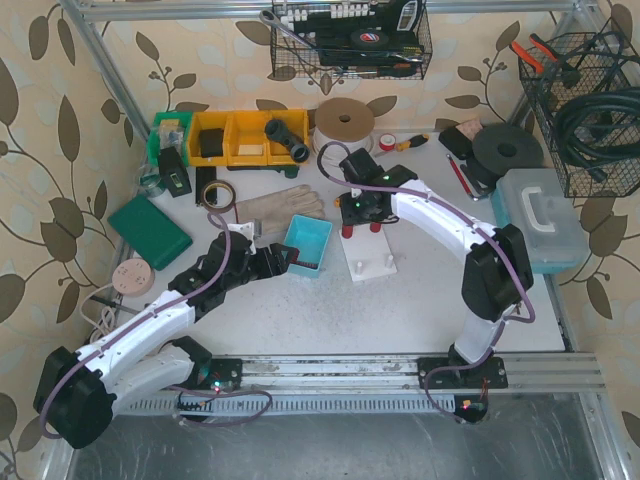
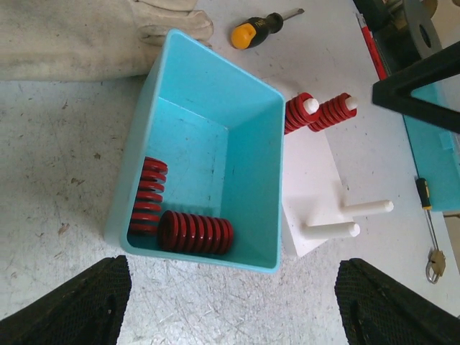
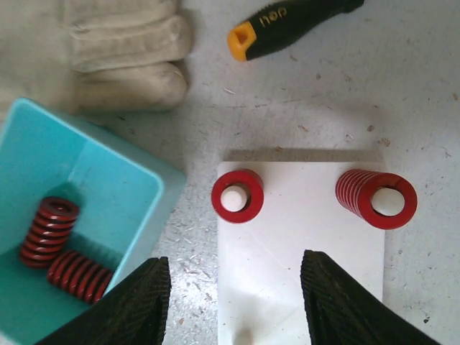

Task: Install the large spring

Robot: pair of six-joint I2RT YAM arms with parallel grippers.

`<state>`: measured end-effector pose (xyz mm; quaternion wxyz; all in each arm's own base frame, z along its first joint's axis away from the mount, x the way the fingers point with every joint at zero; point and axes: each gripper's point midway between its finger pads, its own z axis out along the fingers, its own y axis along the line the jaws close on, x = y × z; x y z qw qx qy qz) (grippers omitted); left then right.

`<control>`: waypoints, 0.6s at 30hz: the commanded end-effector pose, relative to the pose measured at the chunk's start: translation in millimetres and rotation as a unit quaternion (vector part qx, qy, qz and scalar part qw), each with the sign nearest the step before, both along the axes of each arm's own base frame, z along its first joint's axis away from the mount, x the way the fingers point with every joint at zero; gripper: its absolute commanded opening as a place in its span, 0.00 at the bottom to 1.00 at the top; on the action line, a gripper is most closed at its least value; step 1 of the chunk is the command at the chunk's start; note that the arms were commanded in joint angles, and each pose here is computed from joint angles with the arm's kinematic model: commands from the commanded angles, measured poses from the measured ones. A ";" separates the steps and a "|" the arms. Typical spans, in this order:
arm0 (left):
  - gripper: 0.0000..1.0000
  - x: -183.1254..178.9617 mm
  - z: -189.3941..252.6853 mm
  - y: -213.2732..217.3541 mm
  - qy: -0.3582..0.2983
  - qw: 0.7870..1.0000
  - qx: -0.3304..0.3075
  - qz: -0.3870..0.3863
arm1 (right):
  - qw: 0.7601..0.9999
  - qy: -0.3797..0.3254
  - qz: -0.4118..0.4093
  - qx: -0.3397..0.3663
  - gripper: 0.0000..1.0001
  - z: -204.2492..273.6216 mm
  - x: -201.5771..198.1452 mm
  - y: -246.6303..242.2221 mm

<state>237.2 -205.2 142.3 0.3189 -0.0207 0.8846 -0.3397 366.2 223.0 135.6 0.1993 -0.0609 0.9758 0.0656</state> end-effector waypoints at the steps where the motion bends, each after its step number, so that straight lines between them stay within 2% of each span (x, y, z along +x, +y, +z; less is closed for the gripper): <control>1: 0.81 -0.9 27.0 5.1 -0.023 1.000 0.002 0.001 | 1.000 0.007 0.013 0.022 0.51 12.6 -17.2 4.4; 6: 0.81 -16.1 27.0 21.0 -0.003 1.000 0.022 0.011 | 0.998 0.020 0.042 0.039 0.51 11.3 -50.7 27.8; 11: 0.80 -28.8 46.4 29.9 0.001 1.000 0.005 0.020 | 0.997 0.010 0.070 0.033 0.51 15.7 -83.4 56.9; 18: 0.80 -47.2 47.6 45.1 0.017 0.999 0.019 0.023 | 0.998 0.014 0.057 0.012 0.51 1.6 -89.3 56.8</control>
